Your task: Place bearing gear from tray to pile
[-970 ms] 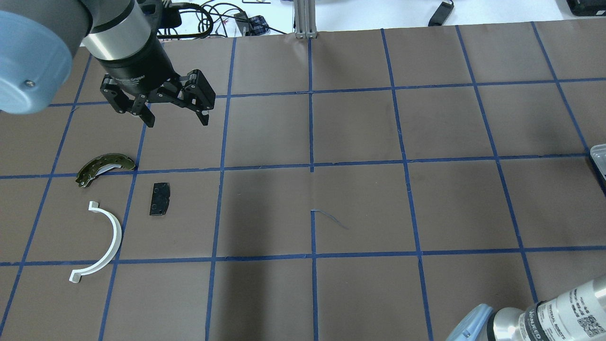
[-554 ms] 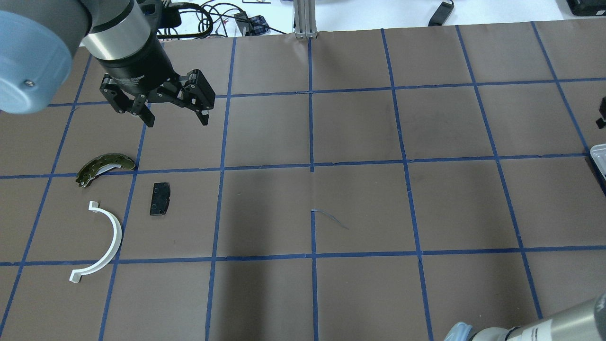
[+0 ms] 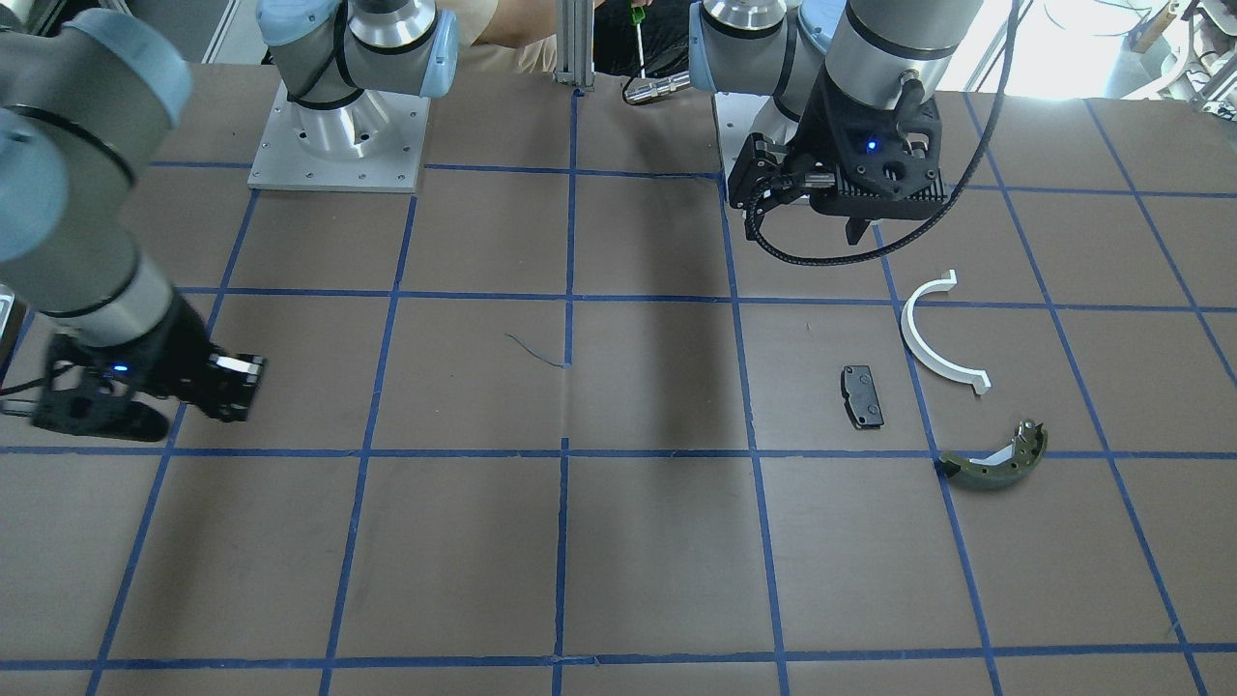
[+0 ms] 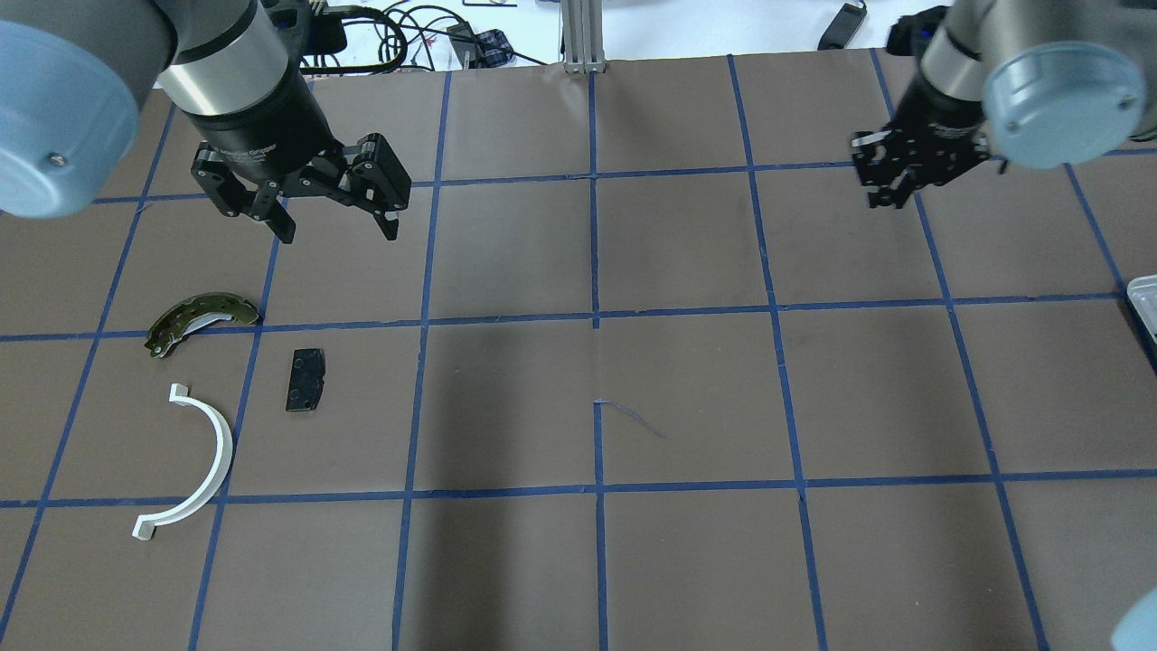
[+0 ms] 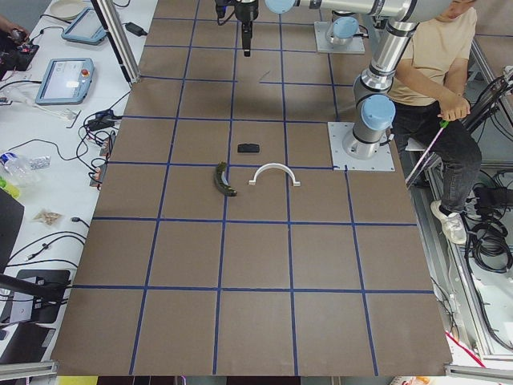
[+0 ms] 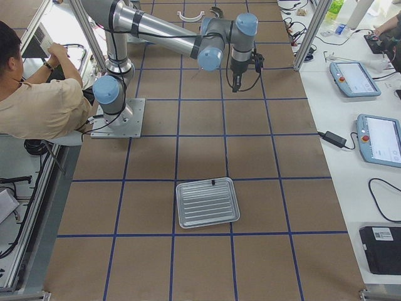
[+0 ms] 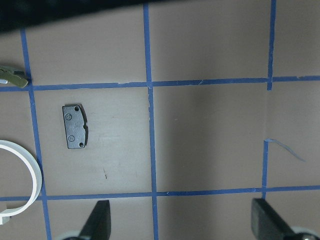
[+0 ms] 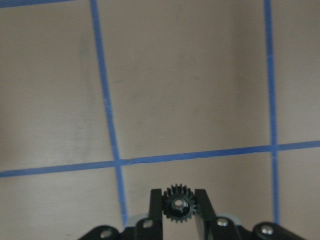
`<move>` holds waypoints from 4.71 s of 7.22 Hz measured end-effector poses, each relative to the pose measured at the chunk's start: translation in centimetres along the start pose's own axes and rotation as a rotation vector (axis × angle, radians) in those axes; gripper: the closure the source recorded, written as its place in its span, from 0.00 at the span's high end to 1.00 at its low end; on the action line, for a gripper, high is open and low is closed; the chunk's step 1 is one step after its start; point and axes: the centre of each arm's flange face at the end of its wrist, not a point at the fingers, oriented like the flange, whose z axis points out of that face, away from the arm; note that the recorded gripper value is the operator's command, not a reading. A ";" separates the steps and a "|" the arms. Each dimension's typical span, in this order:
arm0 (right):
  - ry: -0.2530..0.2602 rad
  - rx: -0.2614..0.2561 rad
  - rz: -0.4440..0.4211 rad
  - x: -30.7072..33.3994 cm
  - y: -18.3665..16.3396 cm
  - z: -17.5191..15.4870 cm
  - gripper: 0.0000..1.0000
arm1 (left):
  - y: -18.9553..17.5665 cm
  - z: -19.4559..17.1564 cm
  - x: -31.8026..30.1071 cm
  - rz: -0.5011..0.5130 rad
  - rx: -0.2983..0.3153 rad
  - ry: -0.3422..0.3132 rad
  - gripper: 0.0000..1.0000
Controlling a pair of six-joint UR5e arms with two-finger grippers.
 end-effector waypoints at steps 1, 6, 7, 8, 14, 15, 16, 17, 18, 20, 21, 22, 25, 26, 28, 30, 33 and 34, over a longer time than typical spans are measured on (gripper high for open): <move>-0.008 0.019 0.025 -7.2 1.2 1.3 0.14 | 0.0 0.0 0.0 0.000 0.000 0.000 1.00; -0.014 0.092 0.138 -28.5 7.6 12.3 0.16 | 0.1 0.1 0.0 0.000 -0.001 0.000 1.00; -0.016 0.086 0.153 -29.5 8.2 13.1 0.19 | 0.1 0.1 0.0 0.000 -0.002 0.000 1.00; -0.016 0.078 0.150 -30.4 9.0 13.5 0.23 | 0.1 0.1 0.0 0.001 -0.002 0.000 1.00; -0.020 0.020 0.117 -31.2 12.5 16.2 1.00 | 0.4 0.3 0.0 0.003 -0.006 0.000 1.00; -0.031 0.037 0.115 -31.1 12.6 16.3 1.00 | 0.4 0.3 0.0 0.003 -0.006 0.000 1.00; -0.041 0.057 0.101 -30.6 12.0 15.8 1.00 | 0.4 0.4 0.0 0.003 -0.007 0.000 1.00; -0.045 0.079 0.069 -29.0 10.6 14.6 1.00 | 0.3 0.5 0.0 0.003 -0.010 -0.001 1.00; -0.042 0.090 0.035 -26.1 8.5 13.2 1.00 | -0.1 0.9 0.1 0.001 -0.007 0.000 1.00; -0.016 0.077 -0.076 -16.2 3.1 10.4 1.00 | -1.8 3.2 0.5 -0.011 0.007 0.005 1.00; -0.005 0.065 -0.145 -10.7 1.4 8.4 1.00 | -2.9 5.5 0.9 -0.027 0.015 0.010 1.00; 0.004 0.051 -0.216 -5.8 0.7 6.3 1.00 | -3.6 8.1 1.8 -0.036 0.029 0.014 1.00; 0.013 0.012 -0.396 7.9 0.5 1.5 0.98 | -3.2 15.6 6.0 -0.033 0.019 0.012 1.00; 0.013 0.004 -0.451 12.3 0.6 1.0 0.97 | -3.1 17.8 7.5 -0.029 0.014 0.010 1.00; 0.003 -0.013 -0.544 21.8 1.3 1.0 0.95 | -3.2 22.5 10.5 -0.026 0.004 0.006 1.00; -0.021 -0.020 -0.636 31.6 3.2 2.0 0.95 | -3.3 26.0 12.8 -0.033 0.007 0.005 1.00; -0.045 -0.013 -0.826 42.1 6.3 4.4 0.95 | -3.6 30.4 15.2 -0.011 0.006 0.004 1.00; -0.037 -0.006 -0.875 44.7 6.5 5.9 0.95 | -3.5 31.4 15.7 -0.006 0.003 0.003 0.99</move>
